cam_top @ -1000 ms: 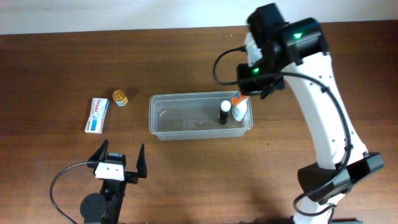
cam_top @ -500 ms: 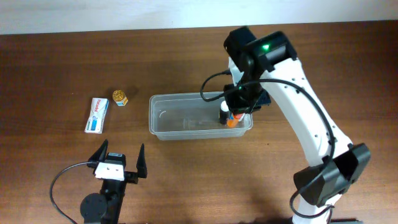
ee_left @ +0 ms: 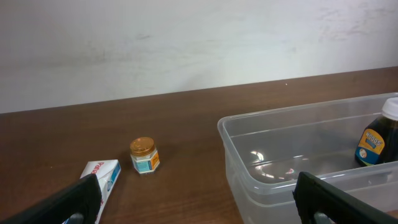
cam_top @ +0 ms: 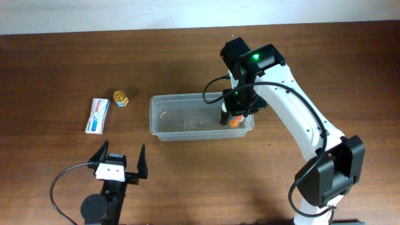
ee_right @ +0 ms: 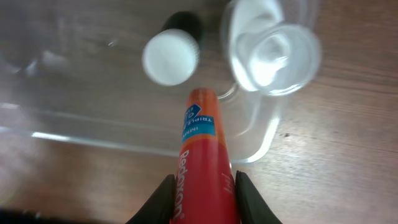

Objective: Pack container

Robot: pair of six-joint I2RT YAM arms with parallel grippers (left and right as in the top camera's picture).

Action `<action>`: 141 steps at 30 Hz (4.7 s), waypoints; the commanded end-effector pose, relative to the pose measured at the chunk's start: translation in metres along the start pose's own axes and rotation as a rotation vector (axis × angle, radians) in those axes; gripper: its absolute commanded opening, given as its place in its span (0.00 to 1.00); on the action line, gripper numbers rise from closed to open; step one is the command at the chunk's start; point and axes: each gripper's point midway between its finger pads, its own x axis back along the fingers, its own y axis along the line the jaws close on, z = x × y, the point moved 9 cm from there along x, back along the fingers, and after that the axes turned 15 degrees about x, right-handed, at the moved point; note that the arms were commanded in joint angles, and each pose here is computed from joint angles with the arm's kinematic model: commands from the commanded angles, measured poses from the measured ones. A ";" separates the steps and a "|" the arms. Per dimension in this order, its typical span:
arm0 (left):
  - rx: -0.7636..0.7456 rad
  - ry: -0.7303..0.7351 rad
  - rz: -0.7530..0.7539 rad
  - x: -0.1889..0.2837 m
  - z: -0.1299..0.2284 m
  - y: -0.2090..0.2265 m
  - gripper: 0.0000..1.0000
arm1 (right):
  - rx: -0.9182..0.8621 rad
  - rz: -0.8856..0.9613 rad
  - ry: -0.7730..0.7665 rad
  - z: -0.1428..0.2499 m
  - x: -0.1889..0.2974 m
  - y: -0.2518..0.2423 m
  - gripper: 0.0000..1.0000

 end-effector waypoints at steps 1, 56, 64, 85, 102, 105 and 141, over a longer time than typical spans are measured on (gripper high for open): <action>-0.012 -0.002 -0.007 0.000 0.001 0.001 0.99 | -0.035 0.083 -0.019 0.002 0.002 -0.007 0.22; -0.012 -0.002 -0.006 0.000 0.001 0.001 0.99 | -0.081 0.037 -0.131 -0.005 0.048 -0.006 0.59; -0.012 -0.002 -0.007 0.000 0.001 0.001 0.99 | -0.256 0.081 -0.256 0.001 0.101 -0.070 0.89; -0.018 -0.011 -0.112 0.001 0.000 0.010 0.99 | -0.863 0.142 -0.208 0.092 0.105 -0.255 0.98; -0.022 -0.015 0.148 0.002 -0.005 -0.013 0.99 | -0.870 0.144 -0.188 0.099 0.104 -0.258 0.98; 0.031 0.013 0.187 0.007 -0.016 -0.019 0.99 | -0.870 0.144 -0.189 0.099 0.104 -0.258 0.98; 0.383 1.146 -0.304 -0.156 -0.139 0.069 0.99 | -0.870 0.144 -0.188 0.099 0.104 -0.258 0.98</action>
